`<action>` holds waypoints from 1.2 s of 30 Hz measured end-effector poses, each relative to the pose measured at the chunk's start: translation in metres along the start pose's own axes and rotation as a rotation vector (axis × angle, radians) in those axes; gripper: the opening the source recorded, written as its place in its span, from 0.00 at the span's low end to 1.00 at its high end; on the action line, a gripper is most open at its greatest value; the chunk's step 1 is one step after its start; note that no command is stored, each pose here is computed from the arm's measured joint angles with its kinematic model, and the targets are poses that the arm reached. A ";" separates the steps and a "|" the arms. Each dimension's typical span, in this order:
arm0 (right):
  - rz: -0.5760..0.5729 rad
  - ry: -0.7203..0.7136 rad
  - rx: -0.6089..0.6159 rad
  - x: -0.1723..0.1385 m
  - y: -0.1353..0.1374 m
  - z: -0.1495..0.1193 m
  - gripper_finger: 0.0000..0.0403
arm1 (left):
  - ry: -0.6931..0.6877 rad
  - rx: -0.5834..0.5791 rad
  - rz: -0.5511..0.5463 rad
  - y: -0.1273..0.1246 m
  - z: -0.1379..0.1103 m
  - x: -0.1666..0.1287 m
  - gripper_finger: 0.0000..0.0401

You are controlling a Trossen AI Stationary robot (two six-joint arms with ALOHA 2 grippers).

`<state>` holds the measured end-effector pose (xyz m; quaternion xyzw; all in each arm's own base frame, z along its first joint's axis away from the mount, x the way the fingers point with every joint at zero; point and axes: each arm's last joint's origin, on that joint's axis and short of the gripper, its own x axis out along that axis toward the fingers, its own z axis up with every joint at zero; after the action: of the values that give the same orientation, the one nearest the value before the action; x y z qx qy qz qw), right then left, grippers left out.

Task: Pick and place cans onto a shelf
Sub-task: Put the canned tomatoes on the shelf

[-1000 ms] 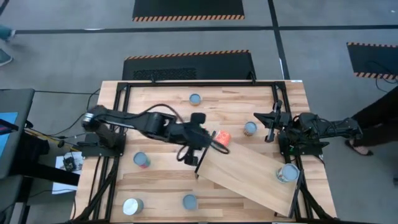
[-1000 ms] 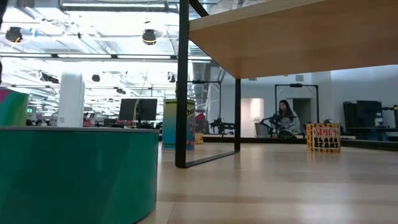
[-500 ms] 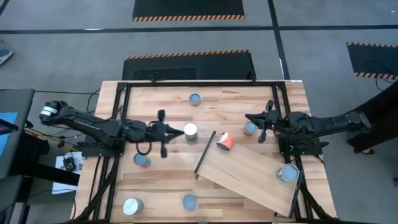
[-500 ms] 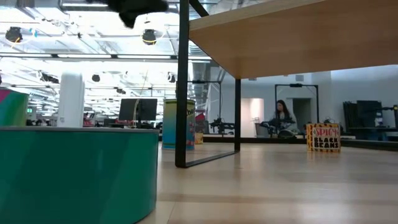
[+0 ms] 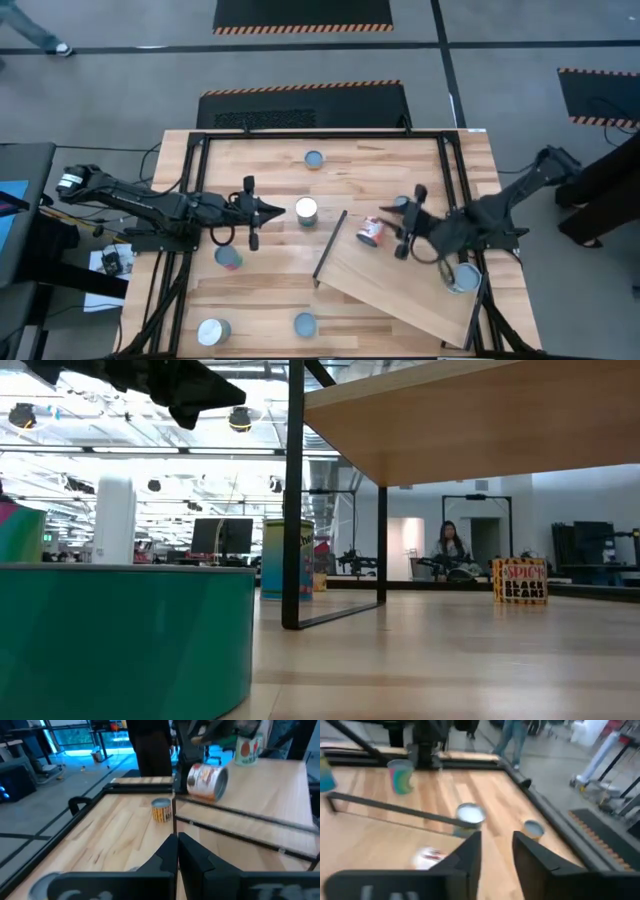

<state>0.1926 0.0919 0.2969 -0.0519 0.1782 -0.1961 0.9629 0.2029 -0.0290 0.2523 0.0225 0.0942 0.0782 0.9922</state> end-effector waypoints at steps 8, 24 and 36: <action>0.002 0.200 -0.043 -0.009 0.052 0.023 0.70 | 0.007 0.004 -0.011 0.000 -0.001 0.000 0.00; -0.275 0.629 -0.291 0.034 0.107 0.031 0.64 | 0.005 0.010 -0.019 -0.001 -0.001 0.000 0.00; -0.238 0.729 -0.362 0.056 0.113 0.032 0.29 | 0.008 0.014 -0.018 -0.001 -0.001 0.000 0.00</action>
<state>0.2926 0.1748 0.2895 -0.1676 0.5312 -0.2770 0.7829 0.2028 -0.0295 0.2514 0.0283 0.0989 0.0684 0.9923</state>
